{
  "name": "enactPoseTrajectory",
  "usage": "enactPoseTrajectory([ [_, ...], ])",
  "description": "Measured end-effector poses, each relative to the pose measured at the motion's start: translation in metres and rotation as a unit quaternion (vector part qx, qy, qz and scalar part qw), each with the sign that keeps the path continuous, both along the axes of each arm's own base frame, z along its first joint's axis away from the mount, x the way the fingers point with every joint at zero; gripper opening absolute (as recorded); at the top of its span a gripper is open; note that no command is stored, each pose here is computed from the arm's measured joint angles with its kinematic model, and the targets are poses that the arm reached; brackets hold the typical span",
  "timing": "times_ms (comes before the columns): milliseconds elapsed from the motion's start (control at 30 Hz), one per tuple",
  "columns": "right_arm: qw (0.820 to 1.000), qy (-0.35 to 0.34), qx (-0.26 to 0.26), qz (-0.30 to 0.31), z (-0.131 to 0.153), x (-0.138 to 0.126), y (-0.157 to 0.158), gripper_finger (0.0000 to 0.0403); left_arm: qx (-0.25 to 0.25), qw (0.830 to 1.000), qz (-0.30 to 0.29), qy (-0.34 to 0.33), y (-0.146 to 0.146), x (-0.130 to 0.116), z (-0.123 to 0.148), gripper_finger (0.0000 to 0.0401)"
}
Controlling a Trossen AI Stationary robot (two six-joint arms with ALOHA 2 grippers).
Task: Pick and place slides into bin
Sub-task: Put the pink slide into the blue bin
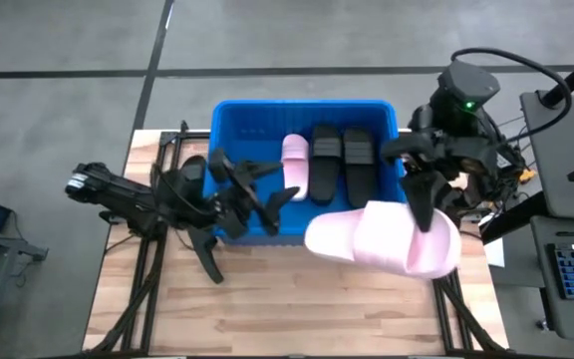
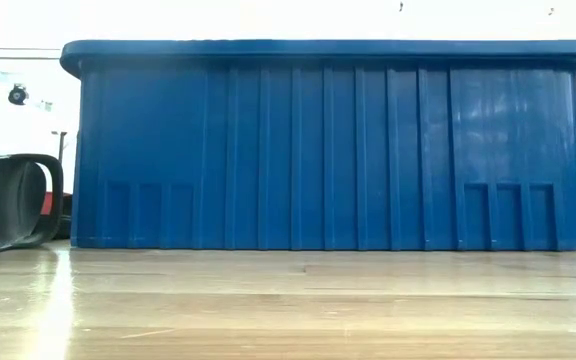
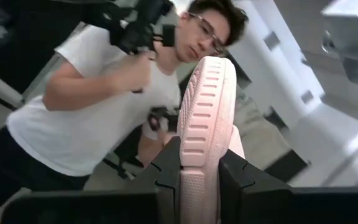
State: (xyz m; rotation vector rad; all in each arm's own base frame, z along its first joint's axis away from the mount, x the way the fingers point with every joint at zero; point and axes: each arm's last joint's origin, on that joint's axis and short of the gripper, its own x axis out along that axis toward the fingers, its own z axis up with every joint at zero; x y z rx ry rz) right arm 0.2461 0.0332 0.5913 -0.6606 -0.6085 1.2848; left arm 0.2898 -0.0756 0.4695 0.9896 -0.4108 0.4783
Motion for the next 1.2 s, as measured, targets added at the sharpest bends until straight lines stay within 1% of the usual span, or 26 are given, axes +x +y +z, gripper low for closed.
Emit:
enactPoseTrajectory([
  [133,1.000,0.014,0.005,-0.010,0.000,0.002,0.000,0.0045,0.057,0.998,0.037,-0.005,-0.003,0.011,0.008,0.0249],
  [200,1.000,0.017,0.006,-0.013,0.000,0.002,0.000,0.0045,0.073,0.996,0.042,-0.011,-0.005,0.015,0.013,0.0249],
  [267,1.000,0.017,0.007,-0.013,0.000,0.002,0.000,0.0045,0.079,0.996,0.033,-0.021,-0.007,0.018,0.019,0.0249],
  [300,1.000,0.013,0.007,-0.016,0.001,0.002,0.000,0.0045,0.075,0.997,0.024,-0.027,-0.007,0.019,0.022,0.0249],
  [400,0.999,0.002,0.015,-0.036,0.004,0.002,0.000,0.0045,0.031,0.997,-0.035,-0.056,-0.009,0.020,0.035,0.0249],
  [433,0.999,0.003,0.017,-0.039,0.004,0.002,0.000,0.0045,0.032,0.996,-0.057,-0.059,-0.010,0.019,0.039,0.0249],
  [533,0.999,0.008,0.019,-0.038,0.004,0.002,0.000,0.0045,0.068,0.991,-0.109,-0.048,-0.013,0.019,0.045,0.0249],
  [600,0.999,0.008,0.019,-0.039,0.004,0.002,0.000,0.0044,0.078,0.988,-0.124,-0.046,-0.015,0.021,0.045,0.0249],
  [700,0.999,0.010,0.019,-0.038,0.004,0.002,0.000,0.0044,0.101,0.988,-0.110,-0.044,-0.015,0.023,0.045,0.0249],
  [733,0.999,0.011,0.019,-0.038,0.004,0.002,0.000,0.0044,0.115,0.987,-0.101,-0.042,-0.015,0.023,0.045,0.0249],
  [800,0.999,0.012,0.020,-0.038,0.004,0.002,0.000,0.0044,0.158,0.984,-0.079,-0.025,-0.015,0.024,0.043,0.0249],
  [833,0.999,0.013,0.020,-0.038,0.004,0.003,0.000,0.0044,0.173,0.982,-0.073,-0.020,-0.014,0.025,0.043,0.0249],
  [867,0.999,0.015,0.020,-0.038,0.003,0.004,0.000,0.0044,0.177,0.981,-0.073,-0.019,-0.015,0.025,0.042,0.0249],
  [1000,0.999,0.017,0.021,-0.037,0.001,0.010,0.000,0.0044,0.147,0.982,-0.115,-0.026,-0.011,0.026,0.042,0.0249],
  [1200,0.999,0.014,0.022,-0.036,-0.003,0.023,0.000,0.0044,0.148,0.981,-0.121,-0.026,-0.010,0.027,0.042,0.0249],
])
